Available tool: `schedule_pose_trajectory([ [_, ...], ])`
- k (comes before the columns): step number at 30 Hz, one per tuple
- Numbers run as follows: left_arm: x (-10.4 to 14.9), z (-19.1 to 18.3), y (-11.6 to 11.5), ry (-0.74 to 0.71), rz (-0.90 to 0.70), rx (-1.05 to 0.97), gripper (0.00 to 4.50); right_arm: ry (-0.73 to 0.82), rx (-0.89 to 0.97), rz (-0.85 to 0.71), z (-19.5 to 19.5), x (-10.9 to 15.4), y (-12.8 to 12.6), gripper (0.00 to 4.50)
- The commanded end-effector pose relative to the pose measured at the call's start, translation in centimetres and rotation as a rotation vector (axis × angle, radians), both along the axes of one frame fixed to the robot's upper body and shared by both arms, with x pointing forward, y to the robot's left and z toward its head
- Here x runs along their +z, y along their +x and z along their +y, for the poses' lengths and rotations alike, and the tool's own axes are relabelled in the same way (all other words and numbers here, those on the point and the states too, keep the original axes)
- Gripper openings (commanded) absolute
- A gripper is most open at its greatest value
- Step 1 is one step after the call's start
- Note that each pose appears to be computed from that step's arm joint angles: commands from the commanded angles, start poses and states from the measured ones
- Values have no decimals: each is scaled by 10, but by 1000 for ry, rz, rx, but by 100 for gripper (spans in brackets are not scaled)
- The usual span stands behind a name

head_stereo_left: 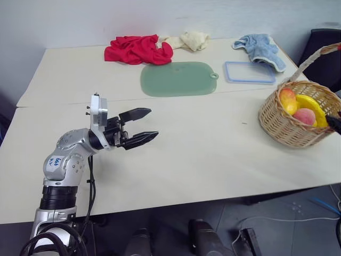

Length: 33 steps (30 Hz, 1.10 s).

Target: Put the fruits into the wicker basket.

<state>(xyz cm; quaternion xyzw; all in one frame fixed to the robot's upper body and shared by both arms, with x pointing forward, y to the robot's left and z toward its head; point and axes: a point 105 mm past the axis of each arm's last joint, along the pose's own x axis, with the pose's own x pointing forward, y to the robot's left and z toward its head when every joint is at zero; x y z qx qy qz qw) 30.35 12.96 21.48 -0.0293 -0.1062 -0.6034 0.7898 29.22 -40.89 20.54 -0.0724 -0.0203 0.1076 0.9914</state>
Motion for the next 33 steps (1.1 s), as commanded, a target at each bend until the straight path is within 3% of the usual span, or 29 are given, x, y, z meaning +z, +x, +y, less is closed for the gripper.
schedule_pose_trajectory([
  [1,12,-4,-8,21,-63,-19,450,-108,-5,-62,-7,30,-23,354],
  [4,7,3,-9,40,-47,-5,450,-168,0,-81,-5,41,-46,448],
  [8,-7,23,-4,102,-16,65,450,-254,15,-48,2,44,-80,448],
  [11,-29,39,-4,198,10,119,450,-352,77,41,16,21,-98,448],
  [14,-61,63,-16,356,12,133,450,-534,394,140,72,-27,-109,448],
  [18,-79,84,-29,485,-9,170,450,-575,639,88,125,-57,-102,448],
  [21,-78,101,-42,486,10,253,450,-515,723,4,161,-75,-73,448],
  [29,-88,105,-44,491,-70,450,450,-475,743,-128,205,-84,-6,448],
  [33,-91,95,-48,481,-105,487,450,-456,704,-160,208,-81,8,448],
])
